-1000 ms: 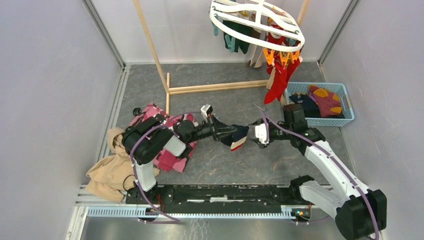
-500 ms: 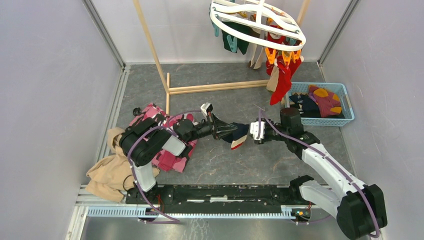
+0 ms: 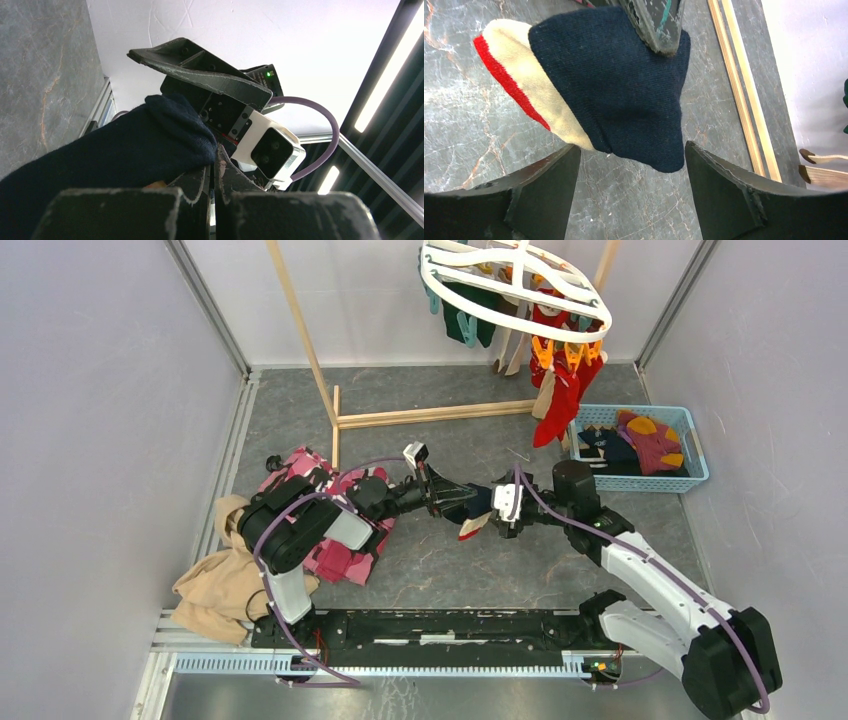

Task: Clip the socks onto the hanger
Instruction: Pick up the sock from the bin.

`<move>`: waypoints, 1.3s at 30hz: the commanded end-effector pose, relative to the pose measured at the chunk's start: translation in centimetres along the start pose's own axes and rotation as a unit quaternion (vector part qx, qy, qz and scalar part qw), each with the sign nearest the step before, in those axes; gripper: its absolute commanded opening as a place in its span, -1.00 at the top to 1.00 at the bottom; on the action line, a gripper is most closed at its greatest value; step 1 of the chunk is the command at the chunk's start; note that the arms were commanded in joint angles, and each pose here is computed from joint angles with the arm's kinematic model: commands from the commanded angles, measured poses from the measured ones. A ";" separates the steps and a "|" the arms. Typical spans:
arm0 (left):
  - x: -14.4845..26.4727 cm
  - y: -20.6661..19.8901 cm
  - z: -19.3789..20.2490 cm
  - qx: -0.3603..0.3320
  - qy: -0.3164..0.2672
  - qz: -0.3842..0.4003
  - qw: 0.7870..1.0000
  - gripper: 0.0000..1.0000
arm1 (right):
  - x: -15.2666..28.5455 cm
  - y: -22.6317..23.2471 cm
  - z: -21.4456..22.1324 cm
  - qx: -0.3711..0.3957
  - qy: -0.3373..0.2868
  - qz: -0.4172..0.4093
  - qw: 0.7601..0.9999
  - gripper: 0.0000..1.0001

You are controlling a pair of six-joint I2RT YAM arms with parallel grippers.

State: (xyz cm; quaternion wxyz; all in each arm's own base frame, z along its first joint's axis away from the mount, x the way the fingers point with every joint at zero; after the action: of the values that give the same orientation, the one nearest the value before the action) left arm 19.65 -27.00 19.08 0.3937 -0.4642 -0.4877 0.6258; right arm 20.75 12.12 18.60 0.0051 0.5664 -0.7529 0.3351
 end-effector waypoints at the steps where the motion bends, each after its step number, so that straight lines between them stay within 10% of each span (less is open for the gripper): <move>1: -0.2 -3.3 0.4 -0.055 0.018 0.111 0.992 0.96 | 0.7 -1.6 -2.5 -0.007 -0.036 0.023 0.999 -0.66; 18: -0.9 -0.4 -1.0 -0.031 -0.007 0.080 0.996 0.96 | 1.2 -2.5 -3.7 -0.015 -0.046 0.038 0.998 -0.60; 34: -1.1 -0.1 -0.4 -0.031 0.008 0.077 0.997 0.93 | 0.4 -2.1 -3.5 -0.041 -0.058 0.002 0.997 0.99; 39: 0.0 -0.4 -0.8 -0.065 -0.005 0.075 0.995 0.64 | 0.8 -1.9 -3.8 -0.062 -0.075 -0.025 0.995 1.00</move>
State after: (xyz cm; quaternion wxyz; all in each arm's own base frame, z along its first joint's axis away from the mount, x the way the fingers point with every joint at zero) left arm 21.05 -28.15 16.57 0.4065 -0.4274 -0.4953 0.6377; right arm 20.58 12.81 20.71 0.0145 0.5855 -0.7646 0.2691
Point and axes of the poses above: each gripper's point midway between its finger pads, its own x axis back along the fingers, its own y axis along the line the jaws close on, z = x × y, the point moved 10 cm from there along x, back along the fingers
